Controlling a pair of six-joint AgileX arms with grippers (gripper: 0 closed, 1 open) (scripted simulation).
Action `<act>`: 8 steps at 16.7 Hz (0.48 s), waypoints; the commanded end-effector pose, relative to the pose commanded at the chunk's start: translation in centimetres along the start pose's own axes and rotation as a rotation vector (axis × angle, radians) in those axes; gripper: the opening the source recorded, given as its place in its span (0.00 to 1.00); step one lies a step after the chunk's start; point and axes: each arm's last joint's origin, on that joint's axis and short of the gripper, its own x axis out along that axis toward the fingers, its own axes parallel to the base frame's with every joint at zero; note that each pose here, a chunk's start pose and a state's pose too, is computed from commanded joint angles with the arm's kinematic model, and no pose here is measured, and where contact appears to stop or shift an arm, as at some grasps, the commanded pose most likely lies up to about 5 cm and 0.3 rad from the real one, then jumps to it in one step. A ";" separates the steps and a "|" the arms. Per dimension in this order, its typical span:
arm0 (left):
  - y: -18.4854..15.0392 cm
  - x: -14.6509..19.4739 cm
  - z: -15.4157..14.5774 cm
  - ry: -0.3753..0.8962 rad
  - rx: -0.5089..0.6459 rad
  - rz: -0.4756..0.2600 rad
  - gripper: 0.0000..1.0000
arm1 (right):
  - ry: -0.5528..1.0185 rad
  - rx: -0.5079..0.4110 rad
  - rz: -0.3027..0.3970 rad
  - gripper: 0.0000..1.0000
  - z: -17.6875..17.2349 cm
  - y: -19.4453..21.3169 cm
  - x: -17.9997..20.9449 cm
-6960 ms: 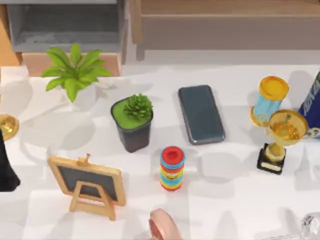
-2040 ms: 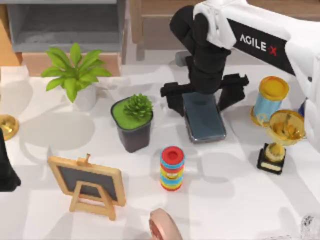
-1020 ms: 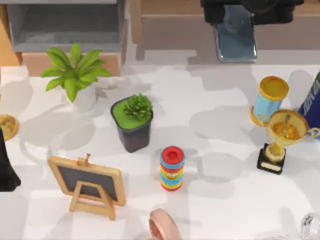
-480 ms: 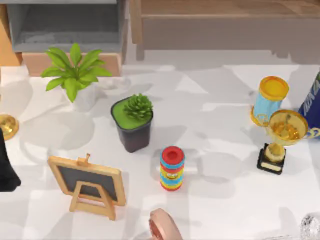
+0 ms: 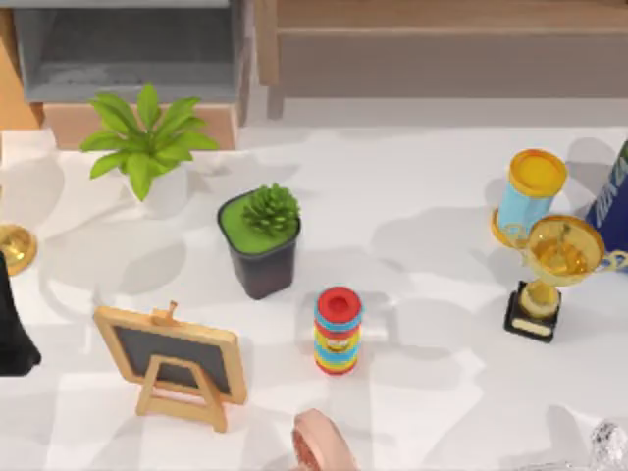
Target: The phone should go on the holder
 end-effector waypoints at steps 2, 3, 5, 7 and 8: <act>0.0 0.0 0.0 0.000 0.000 0.000 1.00 | -0.017 0.002 -0.009 0.00 -2.5 -2.2 -0.9; 0.0 0.0 0.0 0.000 0.000 0.000 1.00 | -0.027 0.003 -0.009 0.00 -3.6 -3.1 -1.3; 0.0 0.0 0.0 0.000 0.000 0.000 1.00 | -0.051 0.004 -0.006 0.00 -5.7 -4.4 -2.3; 0.0 0.0 0.0 0.000 0.000 0.000 1.00 | -0.076 0.002 0.002 0.00 -7.2 -5.3 -3.1; 0.0 0.0 0.0 0.000 0.000 0.000 1.00 | -0.088 0.000 0.007 0.00 -7.8 -5.6 -3.4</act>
